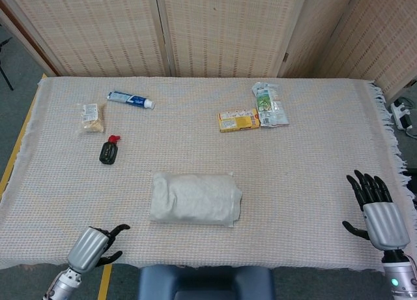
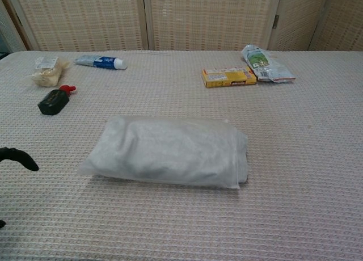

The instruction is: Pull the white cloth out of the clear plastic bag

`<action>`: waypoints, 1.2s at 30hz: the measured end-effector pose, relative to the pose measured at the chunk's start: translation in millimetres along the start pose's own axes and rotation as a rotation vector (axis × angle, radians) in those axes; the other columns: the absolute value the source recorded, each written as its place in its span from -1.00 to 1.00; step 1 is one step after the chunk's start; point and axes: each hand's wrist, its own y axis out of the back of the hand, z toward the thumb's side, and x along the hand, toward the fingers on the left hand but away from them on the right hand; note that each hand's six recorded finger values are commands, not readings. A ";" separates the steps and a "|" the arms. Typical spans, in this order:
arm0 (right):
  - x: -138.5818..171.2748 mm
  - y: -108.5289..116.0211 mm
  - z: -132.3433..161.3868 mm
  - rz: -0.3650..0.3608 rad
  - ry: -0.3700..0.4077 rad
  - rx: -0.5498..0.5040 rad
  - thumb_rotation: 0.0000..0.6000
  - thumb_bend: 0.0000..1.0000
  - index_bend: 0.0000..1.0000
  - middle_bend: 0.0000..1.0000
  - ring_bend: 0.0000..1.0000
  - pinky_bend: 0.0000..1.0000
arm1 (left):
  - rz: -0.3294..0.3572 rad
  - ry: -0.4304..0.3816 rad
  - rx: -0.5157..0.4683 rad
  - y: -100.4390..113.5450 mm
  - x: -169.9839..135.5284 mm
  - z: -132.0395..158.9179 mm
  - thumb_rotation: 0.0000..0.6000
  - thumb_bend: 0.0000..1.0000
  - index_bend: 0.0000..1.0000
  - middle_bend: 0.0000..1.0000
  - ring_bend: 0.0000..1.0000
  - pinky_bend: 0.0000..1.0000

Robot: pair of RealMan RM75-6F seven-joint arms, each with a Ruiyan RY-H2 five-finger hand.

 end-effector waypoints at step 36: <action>-6.5 -8.2 -2.8 0.066 -0.021 0.007 1.00 -0.88 -1.00 -1.00 -1.00 -1.00 | 0.179 -0.041 0.000 -39.0 97.3 24.5 1.00 -0.32 0.15 1.00 1.00 1.00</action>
